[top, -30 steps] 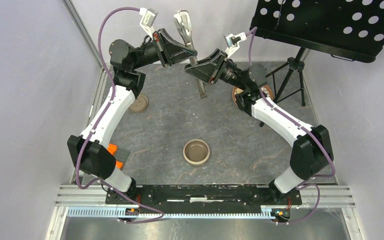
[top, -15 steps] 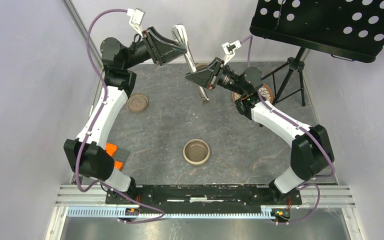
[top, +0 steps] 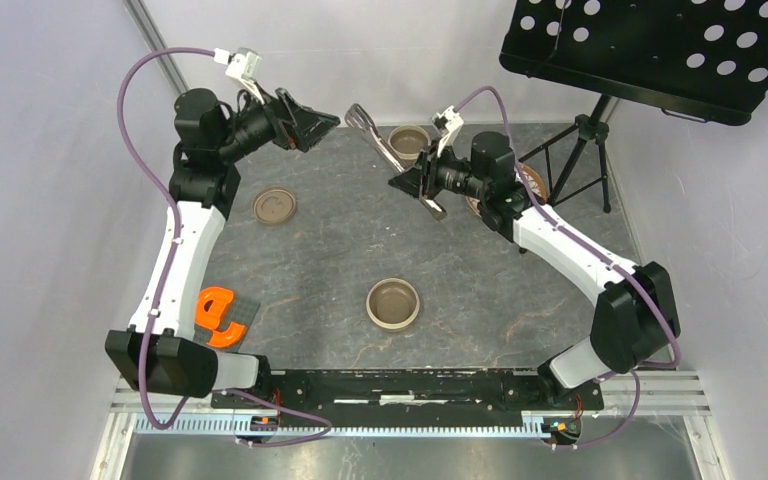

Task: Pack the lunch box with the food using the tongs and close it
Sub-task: Pick up the clamp at the center of the board.

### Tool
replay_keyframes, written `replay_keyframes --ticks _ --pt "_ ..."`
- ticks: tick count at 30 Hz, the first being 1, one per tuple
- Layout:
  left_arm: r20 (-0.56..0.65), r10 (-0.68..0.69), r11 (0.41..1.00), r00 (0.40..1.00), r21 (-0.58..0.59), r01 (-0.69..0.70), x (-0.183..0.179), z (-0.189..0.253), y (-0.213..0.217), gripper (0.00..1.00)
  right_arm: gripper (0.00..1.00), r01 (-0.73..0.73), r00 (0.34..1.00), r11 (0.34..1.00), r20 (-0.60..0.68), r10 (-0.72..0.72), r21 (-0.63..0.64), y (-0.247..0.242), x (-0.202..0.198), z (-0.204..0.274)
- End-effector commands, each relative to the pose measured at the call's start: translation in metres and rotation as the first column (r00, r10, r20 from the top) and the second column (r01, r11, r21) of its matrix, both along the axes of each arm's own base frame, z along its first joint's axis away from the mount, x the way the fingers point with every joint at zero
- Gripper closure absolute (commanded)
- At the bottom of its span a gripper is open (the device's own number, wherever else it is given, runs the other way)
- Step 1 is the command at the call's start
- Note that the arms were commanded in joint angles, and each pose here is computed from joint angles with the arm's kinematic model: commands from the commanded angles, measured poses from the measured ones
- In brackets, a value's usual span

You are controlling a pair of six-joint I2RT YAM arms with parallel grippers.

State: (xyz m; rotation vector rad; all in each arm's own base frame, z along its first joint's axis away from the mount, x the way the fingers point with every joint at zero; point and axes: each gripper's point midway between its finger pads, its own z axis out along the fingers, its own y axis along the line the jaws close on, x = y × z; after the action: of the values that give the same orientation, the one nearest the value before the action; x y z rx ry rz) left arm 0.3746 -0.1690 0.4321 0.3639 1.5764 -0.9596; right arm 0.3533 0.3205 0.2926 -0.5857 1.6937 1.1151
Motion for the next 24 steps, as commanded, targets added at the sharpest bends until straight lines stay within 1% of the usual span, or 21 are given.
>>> replay_keyframes --ticks 1,4,9,15,20,24 --pt "0.006 0.115 0.982 0.993 0.149 -0.115 0.002 -0.031 0.024 0.0 0.65 0.071 0.992 0.97 0.117 -0.045 -0.232 -0.033 0.0 -0.024" --pt "-0.003 0.122 0.979 0.992 0.162 -0.12 0.0 -0.039 0.025 0.0 0.64 0.1 0.987 0.938 0.152 -0.052 -0.331 -0.048 -0.002 -0.038" --pt "-0.03 0.124 0.978 0.992 0.171 -0.117 -0.002 -0.054 0.026 0.0 0.59 0.164 0.976 0.865 0.208 -0.071 -0.474 -0.079 0.0 -0.055" --pt "-0.062 0.122 0.98 0.991 0.166 -0.111 0.0 -0.065 0.025 0.0 0.59 0.196 0.976 0.807 0.187 -0.108 -0.557 -0.112 0.005 -0.067" --pt "-0.081 0.123 0.981 0.989 0.161 -0.109 0.002 -0.071 0.025 0.0 0.58 0.252 0.967 0.73 0.145 -0.207 -0.635 -0.146 0.014 -0.075" --pt "-0.084 0.125 0.981 0.989 0.158 -0.11 0.003 -0.072 0.024 0.0 0.59 0.345 0.925 0.639 0.134 -0.355 -0.688 -0.18 0.017 -0.085"
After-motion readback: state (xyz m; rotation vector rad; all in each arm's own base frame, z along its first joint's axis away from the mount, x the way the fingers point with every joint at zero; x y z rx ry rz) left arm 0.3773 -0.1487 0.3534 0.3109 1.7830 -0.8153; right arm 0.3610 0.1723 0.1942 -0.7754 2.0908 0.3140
